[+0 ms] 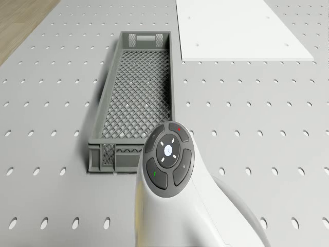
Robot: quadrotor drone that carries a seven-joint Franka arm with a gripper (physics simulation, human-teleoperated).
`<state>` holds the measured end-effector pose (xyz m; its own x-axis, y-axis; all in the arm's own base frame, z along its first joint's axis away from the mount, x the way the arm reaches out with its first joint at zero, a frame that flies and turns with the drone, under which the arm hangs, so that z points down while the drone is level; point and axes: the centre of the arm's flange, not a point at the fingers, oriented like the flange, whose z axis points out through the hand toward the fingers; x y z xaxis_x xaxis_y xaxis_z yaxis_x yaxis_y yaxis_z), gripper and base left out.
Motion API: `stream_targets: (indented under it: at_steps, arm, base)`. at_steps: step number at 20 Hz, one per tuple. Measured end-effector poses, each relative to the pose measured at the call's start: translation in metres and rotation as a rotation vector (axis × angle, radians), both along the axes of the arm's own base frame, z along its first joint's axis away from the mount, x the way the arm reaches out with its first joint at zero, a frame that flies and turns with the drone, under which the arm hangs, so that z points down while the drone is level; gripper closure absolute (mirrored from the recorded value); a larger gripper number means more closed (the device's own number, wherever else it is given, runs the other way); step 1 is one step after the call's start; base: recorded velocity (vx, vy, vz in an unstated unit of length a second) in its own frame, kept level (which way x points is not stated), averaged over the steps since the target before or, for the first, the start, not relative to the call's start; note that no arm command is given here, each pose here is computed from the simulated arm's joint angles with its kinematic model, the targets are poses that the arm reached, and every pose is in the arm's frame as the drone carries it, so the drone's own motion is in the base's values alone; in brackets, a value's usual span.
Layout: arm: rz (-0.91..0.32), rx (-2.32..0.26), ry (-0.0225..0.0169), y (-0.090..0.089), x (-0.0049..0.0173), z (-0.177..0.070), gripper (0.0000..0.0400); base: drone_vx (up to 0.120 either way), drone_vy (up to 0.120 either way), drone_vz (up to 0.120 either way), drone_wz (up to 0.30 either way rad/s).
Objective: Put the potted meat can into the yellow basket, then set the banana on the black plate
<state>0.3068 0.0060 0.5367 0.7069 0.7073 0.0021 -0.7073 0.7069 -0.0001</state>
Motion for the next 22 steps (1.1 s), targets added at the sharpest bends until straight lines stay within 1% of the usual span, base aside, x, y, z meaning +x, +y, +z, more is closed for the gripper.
stream_targets:
  at_steps: [3, 7, 13, 18, 19, 22]
  arm:
    - [0.000, 0.000, 0.0000, 0.0000, 0.0000, 0.0000, 0.0000]
    - [0.000, 0.000, 0.0000, 0.0000, 0.0000, 0.0000, 0.0000]
    - [0.000, 0.000, 0.0000, 0.0000, 0.0000, 0.0000, 0.0000]
    - [0.000, 0.000, 0.0000, 0.0000, 0.0000, 0.0000, 0.0000]
    - [0.000, 0.000, 0.0000, 0.0000, 0.0000, 0.0000, 0.0000]
    - [0.000, 0.000, 0.0000, 0.0000, 0.0000, 0.0000, 0.0000]
  base:
    - [0.000, -0.120, -0.013, 0.000]
    - [0.000, -0.120, -0.120, 0.000]
    - [0.113, -0.120, 0.000, 0.000]
    - [0.000, -0.120, 0.000, 0.000]
    - [0.000, -0.120, -0.120, 0.000]
    - [0.013, 0.000, -0.120, 0.000]
